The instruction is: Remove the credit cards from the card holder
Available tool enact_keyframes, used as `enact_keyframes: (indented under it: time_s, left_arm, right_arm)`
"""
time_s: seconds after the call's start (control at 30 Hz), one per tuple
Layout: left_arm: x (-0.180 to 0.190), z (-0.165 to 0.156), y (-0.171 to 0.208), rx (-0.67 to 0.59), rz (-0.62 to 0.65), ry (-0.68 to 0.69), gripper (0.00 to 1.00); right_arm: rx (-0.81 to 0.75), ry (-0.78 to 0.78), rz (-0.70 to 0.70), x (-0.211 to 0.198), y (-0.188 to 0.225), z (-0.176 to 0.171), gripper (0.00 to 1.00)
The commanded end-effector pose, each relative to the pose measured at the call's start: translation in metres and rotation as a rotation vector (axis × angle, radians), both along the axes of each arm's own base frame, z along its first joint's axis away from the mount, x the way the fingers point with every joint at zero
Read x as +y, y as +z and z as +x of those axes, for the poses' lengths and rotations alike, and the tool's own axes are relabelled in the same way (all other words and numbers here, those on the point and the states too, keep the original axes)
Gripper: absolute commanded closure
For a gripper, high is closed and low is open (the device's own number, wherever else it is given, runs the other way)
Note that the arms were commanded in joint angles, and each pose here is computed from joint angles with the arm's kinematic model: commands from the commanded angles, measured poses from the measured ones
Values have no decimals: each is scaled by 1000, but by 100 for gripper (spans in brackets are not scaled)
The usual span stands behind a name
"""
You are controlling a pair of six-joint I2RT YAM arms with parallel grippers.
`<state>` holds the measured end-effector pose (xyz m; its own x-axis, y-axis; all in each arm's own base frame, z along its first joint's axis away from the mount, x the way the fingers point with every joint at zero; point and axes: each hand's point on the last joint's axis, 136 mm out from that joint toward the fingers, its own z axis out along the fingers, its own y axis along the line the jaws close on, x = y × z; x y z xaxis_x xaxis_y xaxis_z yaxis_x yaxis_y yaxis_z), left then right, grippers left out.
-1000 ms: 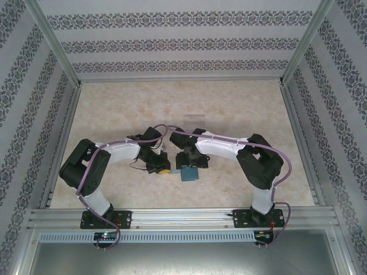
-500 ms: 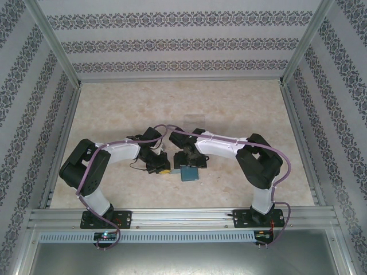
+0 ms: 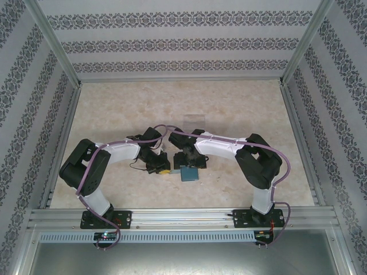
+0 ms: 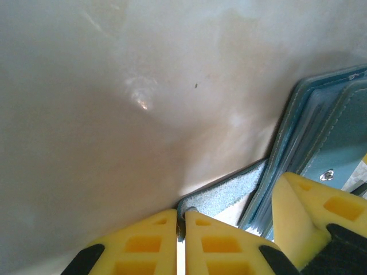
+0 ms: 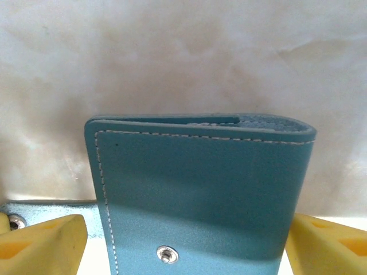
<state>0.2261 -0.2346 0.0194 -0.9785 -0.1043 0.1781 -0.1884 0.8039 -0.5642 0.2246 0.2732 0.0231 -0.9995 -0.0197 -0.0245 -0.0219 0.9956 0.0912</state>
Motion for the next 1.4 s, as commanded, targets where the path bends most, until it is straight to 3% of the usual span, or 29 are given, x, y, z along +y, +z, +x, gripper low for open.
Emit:
enact_keyframes:
  time_s: [0.0, 0.87, 1.27, 1.37]
  left_arm:
    - [6, 0, -1, -3, 5, 2, 90]
    - [7, -1, -1, 4, 17, 4, 90]
    - [9, -3, -1, 11, 21, 6, 90]
    - [9, -3, -1, 12, 22, 7, 90]
  right_arm:
    - [3, -5, -61, -11, -3, -6, 13]
    - [-53, -6, -73, -28, 27, -4, 21]
    - [-65, -11, -95, -51, 40, -5, 37]
    - [-61, -18, -88, -57, 41, -4, 37]
